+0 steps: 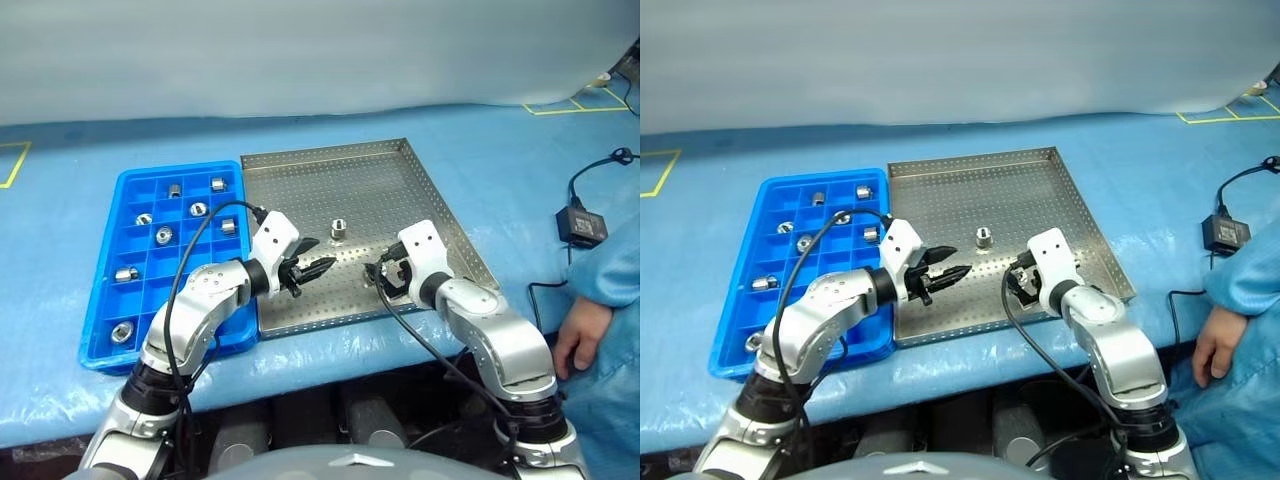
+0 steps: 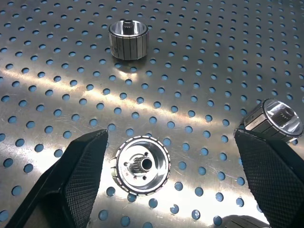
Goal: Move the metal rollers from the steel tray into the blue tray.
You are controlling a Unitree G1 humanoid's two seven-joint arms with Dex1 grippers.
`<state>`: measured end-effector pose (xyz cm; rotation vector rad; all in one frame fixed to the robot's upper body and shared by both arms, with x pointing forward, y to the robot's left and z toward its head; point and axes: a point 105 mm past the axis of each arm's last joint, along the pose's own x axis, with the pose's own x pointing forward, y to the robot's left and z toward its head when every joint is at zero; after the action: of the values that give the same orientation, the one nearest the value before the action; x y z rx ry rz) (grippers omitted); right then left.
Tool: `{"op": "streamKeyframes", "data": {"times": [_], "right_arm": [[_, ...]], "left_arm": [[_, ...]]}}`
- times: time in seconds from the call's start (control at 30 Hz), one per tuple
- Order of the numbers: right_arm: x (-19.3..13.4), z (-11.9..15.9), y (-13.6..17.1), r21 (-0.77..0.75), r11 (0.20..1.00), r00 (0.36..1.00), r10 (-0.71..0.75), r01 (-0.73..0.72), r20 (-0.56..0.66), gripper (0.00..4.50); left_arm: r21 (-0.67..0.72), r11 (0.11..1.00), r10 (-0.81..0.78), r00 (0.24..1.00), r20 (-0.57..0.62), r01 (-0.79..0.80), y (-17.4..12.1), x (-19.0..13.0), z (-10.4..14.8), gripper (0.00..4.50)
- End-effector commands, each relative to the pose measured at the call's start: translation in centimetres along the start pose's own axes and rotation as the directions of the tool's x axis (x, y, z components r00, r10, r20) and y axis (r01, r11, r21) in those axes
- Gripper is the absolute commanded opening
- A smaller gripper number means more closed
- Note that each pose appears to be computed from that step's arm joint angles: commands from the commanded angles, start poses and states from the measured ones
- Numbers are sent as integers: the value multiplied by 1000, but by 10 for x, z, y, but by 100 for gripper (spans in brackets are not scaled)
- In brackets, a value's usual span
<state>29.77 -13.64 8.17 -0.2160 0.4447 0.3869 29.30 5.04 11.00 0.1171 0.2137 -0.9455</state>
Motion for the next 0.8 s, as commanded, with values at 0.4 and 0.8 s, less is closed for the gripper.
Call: {"op": "streamKeyframes", "data": {"times": [0.4, 0.8], "right_arm": [[-18, 35, -16, -9, 995, 987, -97, 99, 129, 450], [-52, 56, -22, 18, 977, 948, -210, 212, 239, 450]], "left_arm": [[61, 996, -66, 998, 20, 64, 2, 33, 14, 238], [111, 964, -236, 970, -65, 242, -17, 83, 1, 238]]}}
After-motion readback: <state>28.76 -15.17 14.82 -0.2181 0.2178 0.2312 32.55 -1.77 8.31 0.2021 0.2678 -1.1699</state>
